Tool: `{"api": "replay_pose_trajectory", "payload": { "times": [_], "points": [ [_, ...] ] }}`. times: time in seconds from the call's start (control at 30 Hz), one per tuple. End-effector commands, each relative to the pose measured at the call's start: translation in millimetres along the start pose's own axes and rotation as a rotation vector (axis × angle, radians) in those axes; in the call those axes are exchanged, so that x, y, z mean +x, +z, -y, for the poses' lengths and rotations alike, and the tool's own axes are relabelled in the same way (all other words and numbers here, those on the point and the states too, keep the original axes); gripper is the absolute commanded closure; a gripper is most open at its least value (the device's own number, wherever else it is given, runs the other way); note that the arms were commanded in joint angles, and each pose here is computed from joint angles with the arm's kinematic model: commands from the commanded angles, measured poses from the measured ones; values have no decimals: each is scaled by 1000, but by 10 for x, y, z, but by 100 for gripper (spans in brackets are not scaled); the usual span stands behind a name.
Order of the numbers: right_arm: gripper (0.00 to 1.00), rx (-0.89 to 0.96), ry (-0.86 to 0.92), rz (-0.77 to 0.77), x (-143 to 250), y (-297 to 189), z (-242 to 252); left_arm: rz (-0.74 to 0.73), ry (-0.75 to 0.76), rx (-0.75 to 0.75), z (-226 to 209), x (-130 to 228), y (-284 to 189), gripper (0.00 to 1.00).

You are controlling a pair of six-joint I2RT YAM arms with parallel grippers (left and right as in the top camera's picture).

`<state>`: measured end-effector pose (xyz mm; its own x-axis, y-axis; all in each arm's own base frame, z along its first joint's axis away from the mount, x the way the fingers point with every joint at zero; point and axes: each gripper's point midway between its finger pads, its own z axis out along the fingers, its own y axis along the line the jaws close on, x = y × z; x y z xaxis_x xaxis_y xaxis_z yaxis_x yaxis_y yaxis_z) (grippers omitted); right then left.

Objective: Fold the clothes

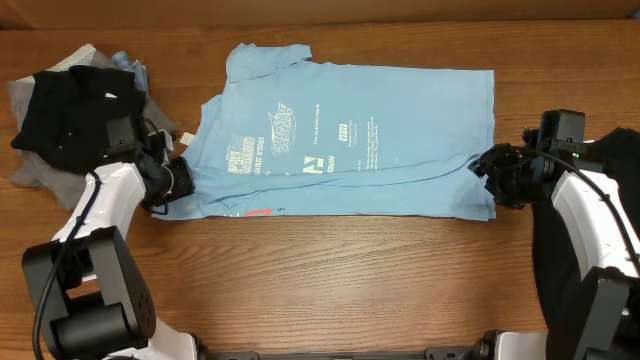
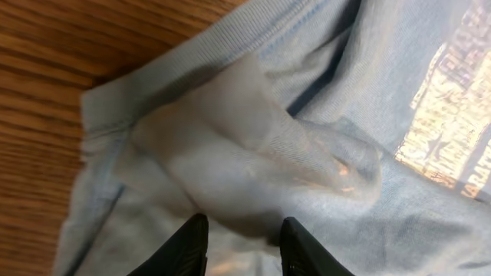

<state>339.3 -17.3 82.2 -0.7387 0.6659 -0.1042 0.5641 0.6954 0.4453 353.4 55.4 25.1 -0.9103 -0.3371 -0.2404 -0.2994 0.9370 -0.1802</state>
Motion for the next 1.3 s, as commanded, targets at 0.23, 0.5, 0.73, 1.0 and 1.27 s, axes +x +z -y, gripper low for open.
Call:
{"api": "replay_pose_trajectory", "payload": {
  "times": [0.23,0.5,0.73,1.0,1.27],
  "points": [
    [44,-8,-14,8,-31,-18,-42,-1,33,-7,-3,15,95,89],
    [44,-8,-14,9,-33,-19,-42,-25,26,41,96,23,7,96],
    [44,-9,-14,10,-37,-19,-43,-28,28,162,405,-222,-444,96],
    [44,-9,-15,11,-39,-19,-45,58,72,205,672,-459,-529,96],
    [44,-9,-15,12,-41,-19,-45,132,182,198,1074,-544,-499,86]
  ]
}}
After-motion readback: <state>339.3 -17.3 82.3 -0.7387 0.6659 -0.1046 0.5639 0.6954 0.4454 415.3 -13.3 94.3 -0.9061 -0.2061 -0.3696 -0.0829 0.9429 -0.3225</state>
